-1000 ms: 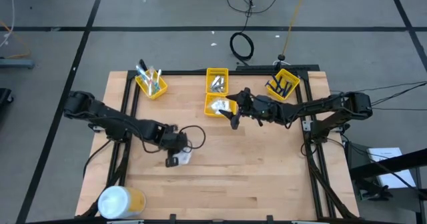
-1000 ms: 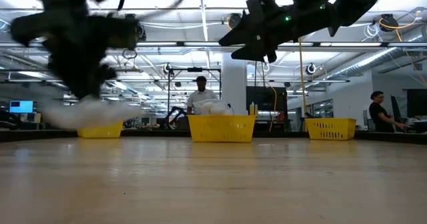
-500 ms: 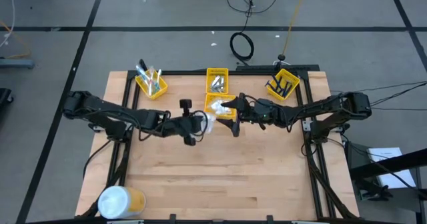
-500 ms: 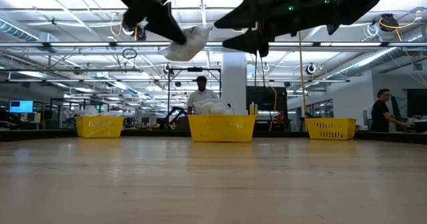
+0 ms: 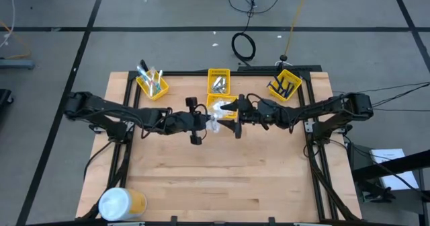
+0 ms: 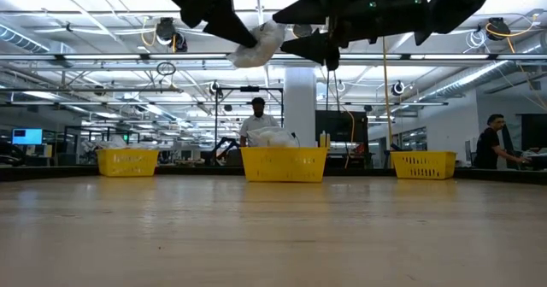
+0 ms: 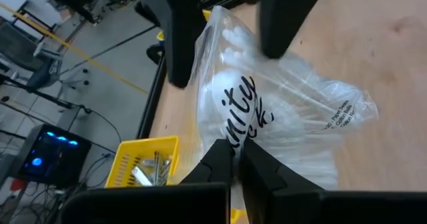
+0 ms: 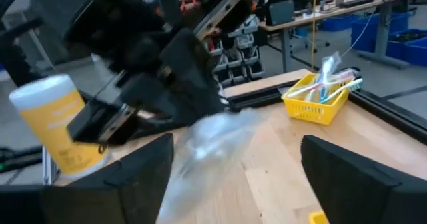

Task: Pick & Place Travel size toiletries
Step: Put the cotton pack into the bottom middle yellow bin

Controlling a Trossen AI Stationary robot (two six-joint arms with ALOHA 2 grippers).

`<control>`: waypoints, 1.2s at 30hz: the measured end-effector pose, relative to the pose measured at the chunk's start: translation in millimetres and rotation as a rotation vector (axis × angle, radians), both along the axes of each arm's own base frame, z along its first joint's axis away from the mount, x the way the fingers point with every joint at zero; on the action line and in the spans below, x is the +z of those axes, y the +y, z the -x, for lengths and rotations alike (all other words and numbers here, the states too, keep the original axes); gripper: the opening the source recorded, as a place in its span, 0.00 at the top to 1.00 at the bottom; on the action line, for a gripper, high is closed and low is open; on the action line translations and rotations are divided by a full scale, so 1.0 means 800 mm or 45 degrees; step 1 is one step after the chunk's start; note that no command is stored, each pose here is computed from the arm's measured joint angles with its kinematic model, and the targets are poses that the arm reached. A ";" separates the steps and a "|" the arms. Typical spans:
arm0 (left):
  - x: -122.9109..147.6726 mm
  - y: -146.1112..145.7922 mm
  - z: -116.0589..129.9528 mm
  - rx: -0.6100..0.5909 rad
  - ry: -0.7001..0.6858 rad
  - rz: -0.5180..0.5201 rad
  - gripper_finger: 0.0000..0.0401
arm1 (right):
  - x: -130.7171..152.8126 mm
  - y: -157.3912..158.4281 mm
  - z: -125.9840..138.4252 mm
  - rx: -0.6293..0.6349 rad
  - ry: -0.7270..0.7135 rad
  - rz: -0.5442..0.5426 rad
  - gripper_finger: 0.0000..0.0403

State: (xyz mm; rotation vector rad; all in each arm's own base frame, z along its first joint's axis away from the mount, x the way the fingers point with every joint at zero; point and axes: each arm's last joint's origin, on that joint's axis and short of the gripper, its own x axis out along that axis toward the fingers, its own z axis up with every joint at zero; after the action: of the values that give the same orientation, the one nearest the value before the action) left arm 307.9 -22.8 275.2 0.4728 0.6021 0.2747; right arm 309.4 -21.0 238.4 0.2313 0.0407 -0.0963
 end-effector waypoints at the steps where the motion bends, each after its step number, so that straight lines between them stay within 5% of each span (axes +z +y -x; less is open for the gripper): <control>1: -0.001 -0.001 -0.001 -0.005 -0.002 0.001 0.98 | 0.000 0.000 -0.001 -0.002 -0.011 -0.016 0.25; 16: -0.003 -0.002 -0.007 0.094 -0.068 0.001 0.89 | -0.005 -0.008 0.000 -0.020 0.045 0.082 0.96; 22: 0.023 -0.019 -0.008 0.100 -0.201 0.082 0.68 | -0.020 -0.027 0.004 -0.195 0.224 0.128 0.99; 28: 0.064 -0.045 -0.005 0.011 -0.181 0.066 0.48 | -0.041 -0.056 0.020 -0.651 0.524 0.248 0.99; 36: 0.062 -0.051 0.002 0.065 -0.095 0.032 0.39 | -0.048 -0.062 0.022 -0.518 0.559 0.156 0.99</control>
State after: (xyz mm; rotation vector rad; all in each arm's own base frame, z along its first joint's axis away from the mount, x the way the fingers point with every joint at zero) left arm 305.9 -63.5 324.5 0.4217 0.5451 0.3319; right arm 292.0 -70.7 200.3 0.0896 0.4245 -0.5527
